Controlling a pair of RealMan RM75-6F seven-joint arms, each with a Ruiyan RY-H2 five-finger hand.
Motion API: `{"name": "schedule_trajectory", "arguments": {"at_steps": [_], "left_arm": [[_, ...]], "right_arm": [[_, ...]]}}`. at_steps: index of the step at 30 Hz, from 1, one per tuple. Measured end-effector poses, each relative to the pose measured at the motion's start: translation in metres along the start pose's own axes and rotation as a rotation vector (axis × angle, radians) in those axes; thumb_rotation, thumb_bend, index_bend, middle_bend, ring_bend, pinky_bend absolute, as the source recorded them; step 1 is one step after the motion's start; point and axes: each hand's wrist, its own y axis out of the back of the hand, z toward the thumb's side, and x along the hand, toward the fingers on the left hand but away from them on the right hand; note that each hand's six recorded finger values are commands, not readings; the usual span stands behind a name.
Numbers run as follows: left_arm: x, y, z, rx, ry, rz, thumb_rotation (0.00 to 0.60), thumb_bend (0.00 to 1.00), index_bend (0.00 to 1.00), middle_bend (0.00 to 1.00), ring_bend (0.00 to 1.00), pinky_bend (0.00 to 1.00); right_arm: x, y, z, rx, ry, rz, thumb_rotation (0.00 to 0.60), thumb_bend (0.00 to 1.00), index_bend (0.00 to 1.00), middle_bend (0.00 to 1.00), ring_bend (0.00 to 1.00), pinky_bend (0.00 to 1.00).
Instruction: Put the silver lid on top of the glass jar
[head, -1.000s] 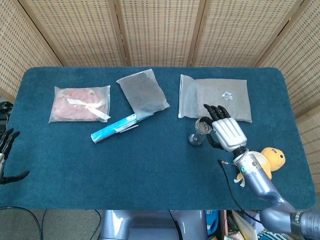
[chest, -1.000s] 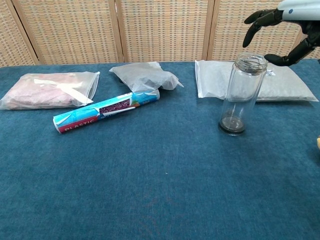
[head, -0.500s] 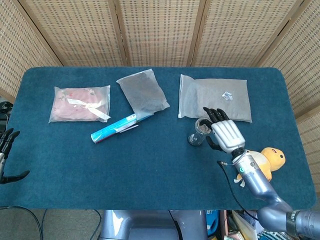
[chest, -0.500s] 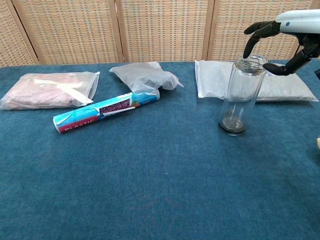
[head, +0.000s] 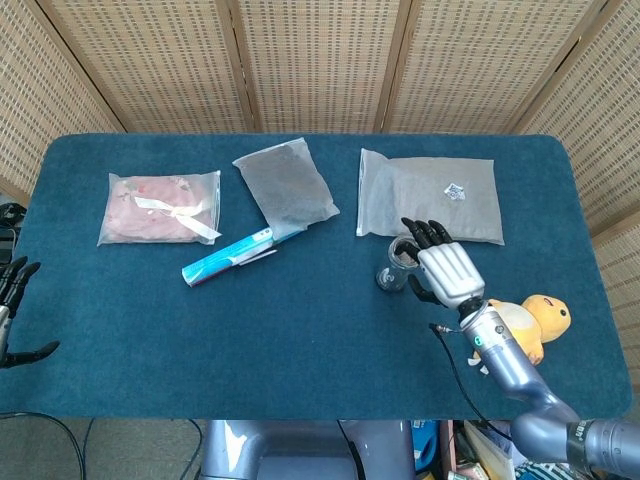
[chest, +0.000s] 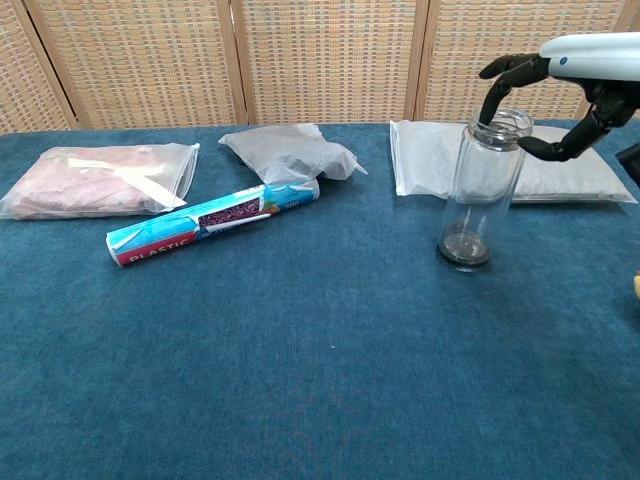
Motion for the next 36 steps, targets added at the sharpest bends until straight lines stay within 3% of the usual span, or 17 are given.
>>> {"name": "schedule_trajectory", "arguments": {"at_steps": [11,25,26,28,30,32,36], "left_arm": [[0.000,0.001,0.000,-0.002,0.001,0.003,0.600,0.06,0.00,0.00,0.00,0.00],[0.000,0.001,-0.001,-0.002,0.003,0.003,0.600,0.06,0.00,0.00,0.00,0.00],[0.000,0.001,-0.001,-0.002,0.003,0.003,0.600,0.06,0.00,0.00,0.00,0.00],[-0.001,0.002,-0.001,-0.004,0.003,0.004,0.600,0.06,0.00,0.00,0.00,0.00],[-0.001,0.003,-0.001,-0.005,0.002,0.009,0.600,0.06,0.00,0.00,0.00,0.00],[-0.002,0.003,-0.001,-0.006,0.001,0.012,0.600,0.06,0.00,0.00,0.00,0.00],[-0.003,0.002,0.000,-0.001,-0.005,0.015,0.600,0.06,0.00,0.00,0.00,0.00]], "right_arm": [[-0.001,-0.003,-0.001,0.004,-0.007,0.004,0.600,0.67,0.34,0.00,0.00,0.00],[0.008,0.027,0.012,-0.039,0.032,-0.076,0.600,0.67,0.34,0.00,0.00,0.00],[0.010,0.031,0.013,-0.044,0.036,-0.084,0.600,0.63,0.33,0.00,0.00,0.00],[0.015,0.040,0.014,-0.052,0.043,-0.106,0.600,0.42,0.25,0.00,0.00,0.00],[0.024,0.048,0.012,-0.058,0.046,-0.128,0.600,0.09,0.11,0.00,0.00,0.00],[0.032,0.053,0.009,-0.058,0.046,-0.148,0.600,0.00,0.03,0.00,0.00,0.00],[0.059,0.056,-0.005,-0.038,0.034,-0.198,0.600,0.00,0.00,0.00,0.00,0.00]]}}
